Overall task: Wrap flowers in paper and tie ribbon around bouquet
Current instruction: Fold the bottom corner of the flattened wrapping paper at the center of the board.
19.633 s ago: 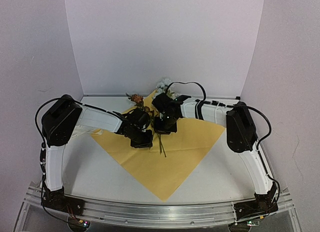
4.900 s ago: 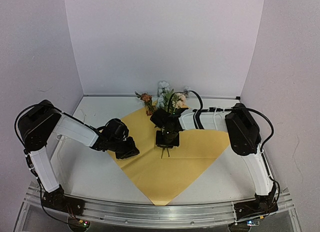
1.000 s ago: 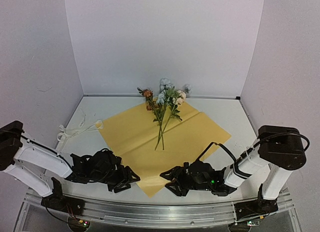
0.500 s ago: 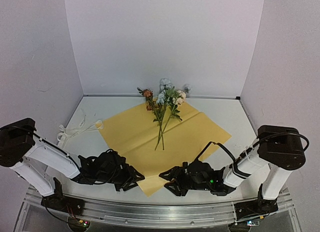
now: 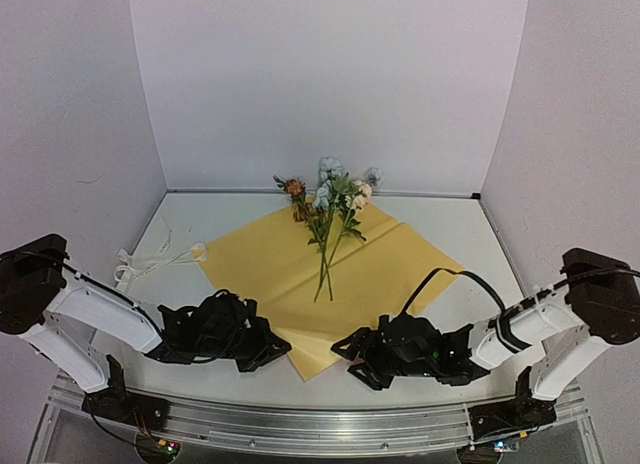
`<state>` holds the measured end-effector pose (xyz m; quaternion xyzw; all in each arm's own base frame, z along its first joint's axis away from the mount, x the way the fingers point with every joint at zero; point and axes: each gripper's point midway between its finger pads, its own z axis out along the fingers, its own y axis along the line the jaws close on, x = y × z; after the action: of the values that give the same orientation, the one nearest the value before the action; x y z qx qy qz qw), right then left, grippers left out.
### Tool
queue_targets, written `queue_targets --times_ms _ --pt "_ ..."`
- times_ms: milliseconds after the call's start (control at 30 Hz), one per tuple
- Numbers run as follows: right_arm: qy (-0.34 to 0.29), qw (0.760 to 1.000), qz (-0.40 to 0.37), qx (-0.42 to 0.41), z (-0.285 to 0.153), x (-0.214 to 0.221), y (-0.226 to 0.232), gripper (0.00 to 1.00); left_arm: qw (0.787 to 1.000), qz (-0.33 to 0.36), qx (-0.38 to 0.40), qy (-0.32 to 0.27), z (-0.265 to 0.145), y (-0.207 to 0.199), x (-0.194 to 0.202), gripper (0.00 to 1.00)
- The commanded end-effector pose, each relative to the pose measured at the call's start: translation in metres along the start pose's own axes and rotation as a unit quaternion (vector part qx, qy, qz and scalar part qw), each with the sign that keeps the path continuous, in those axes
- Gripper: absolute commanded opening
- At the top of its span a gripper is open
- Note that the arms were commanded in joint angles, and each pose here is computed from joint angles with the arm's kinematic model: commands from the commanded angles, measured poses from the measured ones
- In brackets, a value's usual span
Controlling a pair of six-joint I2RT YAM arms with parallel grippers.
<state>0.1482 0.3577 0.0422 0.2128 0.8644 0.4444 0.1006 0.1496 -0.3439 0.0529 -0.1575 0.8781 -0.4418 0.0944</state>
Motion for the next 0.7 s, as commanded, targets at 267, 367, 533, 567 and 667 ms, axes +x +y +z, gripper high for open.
queue_targets --times_ms 267,367,533,567,667 --pt "-0.133 0.966 -0.205 0.08 -0.058 -0.053 0.054 0.78 0.995 0.012 0.095 -0.035 -0.008 -0.089 -0.071 0.0" --pt "-0.145 0.959 -0.227 0.087 -0.059 -0.069 0.067 0.78 0.994 0.002 0.102 -0.034 0.003 -0.091 -0.101 0.0" --pt "-0.152 0.948 -0.256 0.111 -0.055 -0.1 0.081 0.79 0.994 0.001 0.106 -0.022 0.027 -0.1 -0.146 0.0" --pt "-0.154 0.946 -0.259 0.118 -0.053 -0.107 0.082 0.79 0.994 -0.002 0.106 -0.019 0.033 -0.1 -0.155 0.0" --pt "-0.154 0.943 -0.267 0.129 -0.047 -0.126 0.089 0.8 0.994 -0.021 0.103 -0.009 0.05 -0.092 -0.173 0.0"
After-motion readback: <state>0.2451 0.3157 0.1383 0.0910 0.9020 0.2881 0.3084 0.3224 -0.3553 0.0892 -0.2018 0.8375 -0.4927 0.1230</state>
